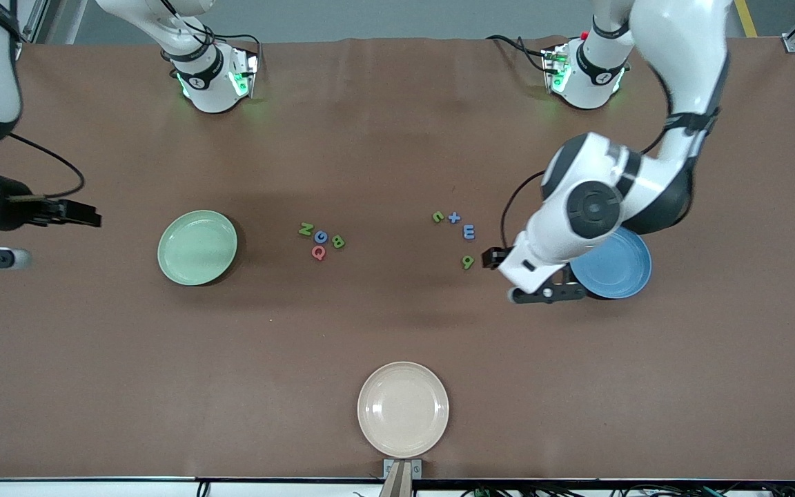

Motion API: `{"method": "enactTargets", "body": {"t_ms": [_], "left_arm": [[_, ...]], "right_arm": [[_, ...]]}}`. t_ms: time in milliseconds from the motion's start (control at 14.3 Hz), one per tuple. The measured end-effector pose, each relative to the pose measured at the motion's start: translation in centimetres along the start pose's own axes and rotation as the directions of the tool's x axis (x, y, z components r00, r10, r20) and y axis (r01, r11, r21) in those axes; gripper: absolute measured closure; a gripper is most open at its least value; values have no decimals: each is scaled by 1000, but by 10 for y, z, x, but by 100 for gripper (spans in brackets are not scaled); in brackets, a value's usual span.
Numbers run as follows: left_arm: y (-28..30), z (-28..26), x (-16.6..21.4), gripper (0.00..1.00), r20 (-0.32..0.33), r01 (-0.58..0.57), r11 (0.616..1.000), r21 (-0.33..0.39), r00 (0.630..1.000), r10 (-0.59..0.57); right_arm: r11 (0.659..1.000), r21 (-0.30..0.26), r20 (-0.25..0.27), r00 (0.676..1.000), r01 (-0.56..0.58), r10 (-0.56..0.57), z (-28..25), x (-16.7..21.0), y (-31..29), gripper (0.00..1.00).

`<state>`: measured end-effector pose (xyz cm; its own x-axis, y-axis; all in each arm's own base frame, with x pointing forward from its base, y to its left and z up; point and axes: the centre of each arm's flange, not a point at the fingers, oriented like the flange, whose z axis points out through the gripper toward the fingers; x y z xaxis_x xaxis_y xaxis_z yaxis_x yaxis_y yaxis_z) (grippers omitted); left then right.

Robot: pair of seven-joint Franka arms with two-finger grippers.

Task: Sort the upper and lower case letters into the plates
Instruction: 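Grasp the pink O with the right gripper while the left gripper grasps green b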

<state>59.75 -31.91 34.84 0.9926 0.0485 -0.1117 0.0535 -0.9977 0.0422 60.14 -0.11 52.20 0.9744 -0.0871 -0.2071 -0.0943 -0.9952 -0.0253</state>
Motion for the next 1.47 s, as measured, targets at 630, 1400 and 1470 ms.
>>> {"method": "enactTargets", "body": {"t_ms": [630,1400,1470], "left_arm": [[29,127,-42,0,-100,-25,1000,-3,995,24],[26,191,-64,13,-107,-84,996,14,991,85],[26,191,-64,14,-106,-86,996,16,990,87]], "right_arm": [[973,60,-124,966,-223,229,174,-20,-221,0],[960,66,-182,943,-271,279,352,-50,-287,4],[960,68,-187,941,-273,281,360,-48,-285,6]]}}
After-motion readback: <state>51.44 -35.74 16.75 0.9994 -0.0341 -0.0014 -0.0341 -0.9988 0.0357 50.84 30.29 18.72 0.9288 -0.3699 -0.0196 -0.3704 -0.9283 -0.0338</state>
